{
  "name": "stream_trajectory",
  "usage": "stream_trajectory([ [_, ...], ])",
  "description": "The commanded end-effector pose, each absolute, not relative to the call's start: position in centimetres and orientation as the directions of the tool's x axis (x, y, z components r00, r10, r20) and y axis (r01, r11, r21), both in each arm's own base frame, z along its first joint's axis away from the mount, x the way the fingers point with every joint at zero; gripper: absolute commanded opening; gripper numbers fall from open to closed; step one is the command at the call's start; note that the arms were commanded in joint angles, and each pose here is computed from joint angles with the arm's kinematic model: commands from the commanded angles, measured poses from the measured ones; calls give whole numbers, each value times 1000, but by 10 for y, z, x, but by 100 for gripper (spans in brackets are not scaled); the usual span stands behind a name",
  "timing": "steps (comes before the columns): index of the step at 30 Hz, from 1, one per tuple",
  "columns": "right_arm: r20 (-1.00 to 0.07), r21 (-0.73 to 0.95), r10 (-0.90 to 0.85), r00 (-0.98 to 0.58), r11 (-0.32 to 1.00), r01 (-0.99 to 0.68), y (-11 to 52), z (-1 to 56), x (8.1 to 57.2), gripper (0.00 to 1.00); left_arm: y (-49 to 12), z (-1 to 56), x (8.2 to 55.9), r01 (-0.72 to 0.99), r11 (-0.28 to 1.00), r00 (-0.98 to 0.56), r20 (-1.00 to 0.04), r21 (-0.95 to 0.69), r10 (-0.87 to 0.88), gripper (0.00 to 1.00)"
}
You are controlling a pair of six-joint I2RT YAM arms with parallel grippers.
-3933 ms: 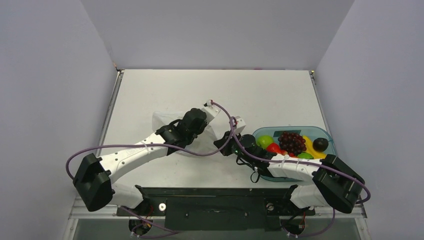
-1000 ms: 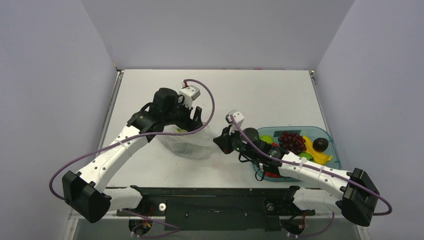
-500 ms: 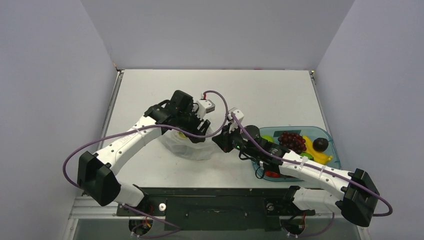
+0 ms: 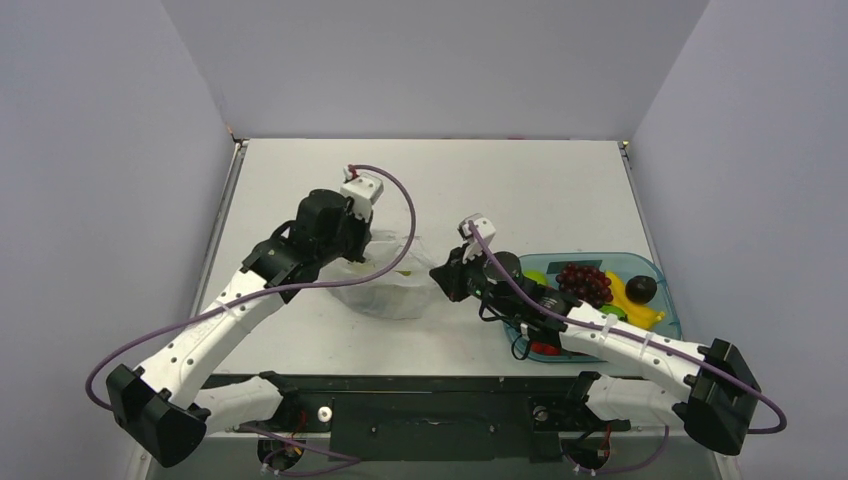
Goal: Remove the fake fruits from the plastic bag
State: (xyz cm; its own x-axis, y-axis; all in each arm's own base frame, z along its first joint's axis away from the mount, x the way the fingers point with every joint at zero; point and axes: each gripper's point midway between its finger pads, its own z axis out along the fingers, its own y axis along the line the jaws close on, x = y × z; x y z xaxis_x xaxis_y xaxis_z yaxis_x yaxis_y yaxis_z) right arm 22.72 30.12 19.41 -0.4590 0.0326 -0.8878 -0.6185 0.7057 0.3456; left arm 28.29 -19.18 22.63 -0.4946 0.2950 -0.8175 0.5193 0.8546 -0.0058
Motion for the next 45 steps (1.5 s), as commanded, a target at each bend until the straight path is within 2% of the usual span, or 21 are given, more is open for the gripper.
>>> stream_trajectory([
  [1, -903, 350, 136, -408, 783, -514, 285, 224, 248, 0, -165, 280, 316, 245, 967, -402, -915, -68, 37, 0],
  [5, -905, 364, 224, -363, 850, -382, 268, 247, 276, 0, -122, 309, 338, -46, 973, -307, -924, -225, -228, 0],
  [7, -907, 388, 289, -305, 855, -343, 266, 288, 296, 0, -101, 320, 355, -144, 934, -267, -896, -327, -355, 0],
  [8, -910, 369, 271, -315, 875, -313, 266, 285, 304, 0, -97, 327, 366, -161, 919, -262, -882, -360, -392, 0],
  [9, -913, 382, 306, -270, 872, -305, 263, 317, 315, 0, -84, 330, 377, -197, 890, -257, -855, -411, -452, 0],
  [10, -918, 354, 278, -283, 895, -270, 261, 310, 328, 0, -80, 338, 387, -217, 879, -261, -842, -425, -472, 0],
  [14, -946, 285, 237, -221, 933, -221, 251, 356, 365, 0, -50, 379, 411, -265, 849, -200, -835, -458, -513, 0],
  [20, -963, 218, 176, -202, 953, -210, 237, 387, 398, 0, -22, 427, 404, -229, 876, -156, -873, -423, -462, 0],
  [24, -958, 192, 106, -268, 929, -318, 254, 358, 386, 0, -39, 416, 380, -132, 893, -217, -866, -431, -451, 0],
  [27, -945, 186, 56, -322, 902, -389, 269, 327, 361, 0, -54, 376, 349, -77, 875, -292, -828, -478, -479, 0],
  [28, -933, 173, 21, -358, 901, -397, 271, 301, 352, 4, -58, 366, 340, -80, 859, -313, -806, -506, -503, 0],
  [34, -904, 191, -63, -422, 824, -533, 295, 249, 263, 22, -65, 263, 256, -158, 775, -422, -668, -612, -614, 0],
  [39, -869, 186, -129, -477, 809, -558, 291, 213, 214, 36, -76, 241, 199, -121, 700, -435, -596, -704, -675, 0],
  [45, -872, 179, -142, -469, 798, -575, 288, 226, 198, 56, -79, 228, 163, -132, 681, -475, -557, -720, -681, 2],
])
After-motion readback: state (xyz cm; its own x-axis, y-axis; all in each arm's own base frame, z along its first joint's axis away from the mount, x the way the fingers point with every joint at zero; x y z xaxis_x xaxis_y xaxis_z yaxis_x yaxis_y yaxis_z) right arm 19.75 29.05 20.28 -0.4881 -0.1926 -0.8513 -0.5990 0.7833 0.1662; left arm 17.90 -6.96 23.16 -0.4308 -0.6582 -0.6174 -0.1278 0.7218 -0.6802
